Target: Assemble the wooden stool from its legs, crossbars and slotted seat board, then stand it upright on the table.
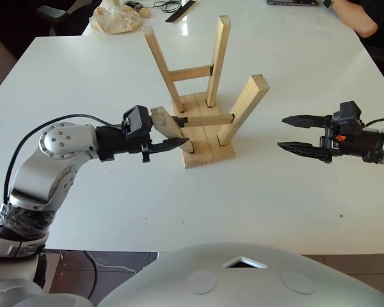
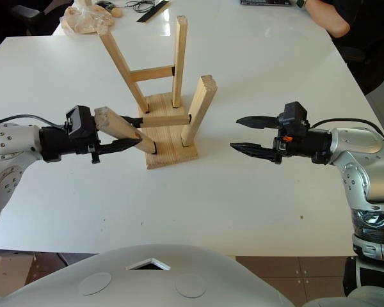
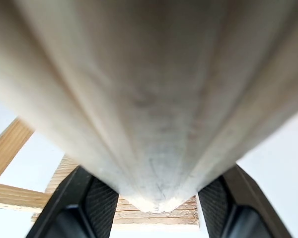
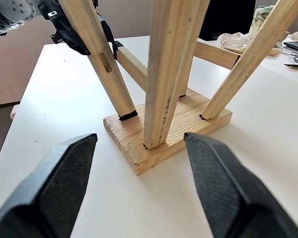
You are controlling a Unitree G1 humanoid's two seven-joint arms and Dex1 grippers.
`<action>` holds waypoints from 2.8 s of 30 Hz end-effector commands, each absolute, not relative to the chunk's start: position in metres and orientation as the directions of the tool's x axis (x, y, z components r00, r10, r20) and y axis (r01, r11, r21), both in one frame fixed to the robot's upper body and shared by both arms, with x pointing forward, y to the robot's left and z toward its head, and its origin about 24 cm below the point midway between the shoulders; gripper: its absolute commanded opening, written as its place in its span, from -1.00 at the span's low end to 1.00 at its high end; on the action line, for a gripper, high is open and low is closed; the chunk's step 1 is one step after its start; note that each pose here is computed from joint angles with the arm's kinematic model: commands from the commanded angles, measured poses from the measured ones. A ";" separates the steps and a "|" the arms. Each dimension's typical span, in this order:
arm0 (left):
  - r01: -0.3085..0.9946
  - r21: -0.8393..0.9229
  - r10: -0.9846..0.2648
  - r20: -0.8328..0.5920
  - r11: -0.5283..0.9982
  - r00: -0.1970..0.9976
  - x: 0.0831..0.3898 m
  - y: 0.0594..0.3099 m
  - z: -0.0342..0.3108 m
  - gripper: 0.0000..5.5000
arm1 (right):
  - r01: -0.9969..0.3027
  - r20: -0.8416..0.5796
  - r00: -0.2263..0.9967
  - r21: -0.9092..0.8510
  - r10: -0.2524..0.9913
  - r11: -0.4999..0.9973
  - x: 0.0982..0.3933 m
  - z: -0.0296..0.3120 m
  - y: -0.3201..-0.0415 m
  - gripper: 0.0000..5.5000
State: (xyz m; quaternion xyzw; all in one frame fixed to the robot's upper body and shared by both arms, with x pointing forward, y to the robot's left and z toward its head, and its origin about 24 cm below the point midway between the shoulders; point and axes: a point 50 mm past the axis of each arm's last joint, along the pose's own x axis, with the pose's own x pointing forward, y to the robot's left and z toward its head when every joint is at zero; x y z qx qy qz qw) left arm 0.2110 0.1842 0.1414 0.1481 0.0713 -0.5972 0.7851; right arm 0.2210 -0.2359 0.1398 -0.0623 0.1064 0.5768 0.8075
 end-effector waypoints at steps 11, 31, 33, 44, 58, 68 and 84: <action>0.983 -0.074 -0.902 -0.414 0.169 0.124 0.176 0.187 0.104 -0.26 | -0.950 -0.160 0.307 -0.003 0.938 0.311 0.225 0.158 -0.219 0.17; 0.988 0.113 -0.909 -0.394 0.103 0.140 0.178 0.178 0.112 -0.26 | -0.979 0.040 0.203 -0.003 0.978 0.203 0.226 0.196 -0.156 0.17; 0.988 0.115 -0.908 -0.394 0.104 0.141 0.178 0.178 0.111 -0.26 | -0.980 -0.028 0.198 -0.021 0.980 0.197 0.224 0.184 -0.155 0.17; 0.987 0.101 -0.898 -0.412 0.126 0.157 0.173 0.189 0.108 -0.26 | -0.959 -0.112 0.283 -0.032 0.952 0.281 0.238 0.163 -0.180 0.17; 0.969 -0.029 -0.876 -0.434 0.246 0.210 0.169 0.209 0.096 -0.26 | -0.951 -0.130 0.309 -0.048 0.942 0.306 0.241 0.160 -0.185 0.17; 0.953 -0.063 -0.864 -0.442 0.297 0.241 0.171 0.214 0.093 -0.26 | -0.949 -0.144 0.315 -0.057 0.938 0.310 0.242 0.157 -0.185 0.17; 0.924 -0.099 -0.864 -0.404 0.368 0.301 0.181 0.223 0.094 -0.26 | -0.945 -0.161 0.328 -0.065 0.931 0.322 0.243 0.152 -0.187 0.17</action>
